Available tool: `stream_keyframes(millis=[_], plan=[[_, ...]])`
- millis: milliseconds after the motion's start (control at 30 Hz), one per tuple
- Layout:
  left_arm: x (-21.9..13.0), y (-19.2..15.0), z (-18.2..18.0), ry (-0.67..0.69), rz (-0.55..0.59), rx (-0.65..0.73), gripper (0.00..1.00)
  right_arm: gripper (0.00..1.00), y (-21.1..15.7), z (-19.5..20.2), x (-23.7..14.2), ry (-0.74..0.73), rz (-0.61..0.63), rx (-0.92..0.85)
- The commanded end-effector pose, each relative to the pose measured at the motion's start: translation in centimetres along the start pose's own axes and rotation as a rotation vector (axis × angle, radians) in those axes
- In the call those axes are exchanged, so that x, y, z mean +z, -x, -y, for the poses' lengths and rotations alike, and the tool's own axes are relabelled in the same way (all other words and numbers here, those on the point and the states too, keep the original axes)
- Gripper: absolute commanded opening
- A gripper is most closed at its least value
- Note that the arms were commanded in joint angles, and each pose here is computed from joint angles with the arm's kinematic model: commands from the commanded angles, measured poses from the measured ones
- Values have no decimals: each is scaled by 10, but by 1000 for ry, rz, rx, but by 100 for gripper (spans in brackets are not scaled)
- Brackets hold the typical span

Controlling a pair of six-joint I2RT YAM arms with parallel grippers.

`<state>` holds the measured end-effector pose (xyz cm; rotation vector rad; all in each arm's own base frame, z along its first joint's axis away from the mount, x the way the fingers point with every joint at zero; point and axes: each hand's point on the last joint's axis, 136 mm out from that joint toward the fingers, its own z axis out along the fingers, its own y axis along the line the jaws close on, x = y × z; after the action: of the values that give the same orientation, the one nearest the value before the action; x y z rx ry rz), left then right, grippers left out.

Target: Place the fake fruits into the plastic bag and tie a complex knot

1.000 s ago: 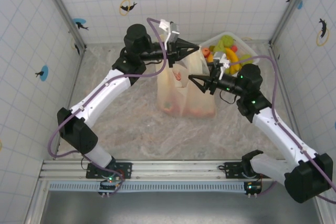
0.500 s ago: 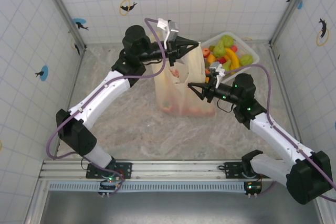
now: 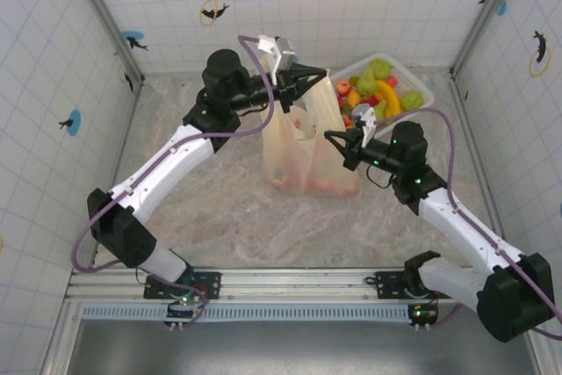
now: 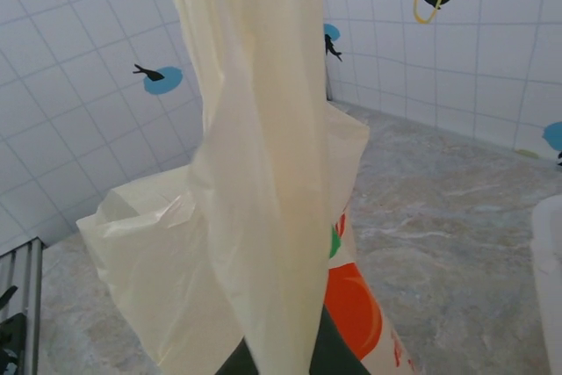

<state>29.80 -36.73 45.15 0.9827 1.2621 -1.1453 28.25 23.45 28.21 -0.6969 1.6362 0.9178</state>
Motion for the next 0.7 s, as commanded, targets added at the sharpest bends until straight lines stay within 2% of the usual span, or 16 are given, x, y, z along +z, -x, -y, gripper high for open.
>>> stream_keyframes(millis=[0, 100, 233, 367, 433, 500, 667], plan=[[-18, 51, 17, 10, 124, 111, 0, 7, -14, 9, -6, -19, -56, 24], [-18, 46, 27, -47, 112, 121, 0, 22, 17, -9, -13, 69, 6, -2], [-17, 41, 43, -154, 102, 141, 0, 51, 56, -43, -30, 223, 93, -70], [-19, 34, 58, -250, 84, 173, 0, 79, 85, -60, -46, 306, 135, -136], [-21, 31, 64, -288, 77, 191, 0, 87, 99, -67, -51, 335, 167, -174], [-24, 28, 71, -326, 71, 206, 0, 91, 111, -72, -51, 370, 183, -201], [-28, 22, 81, -384, 62, 232, 0, 92, 131, -83, -36, 465, 173, -222]])
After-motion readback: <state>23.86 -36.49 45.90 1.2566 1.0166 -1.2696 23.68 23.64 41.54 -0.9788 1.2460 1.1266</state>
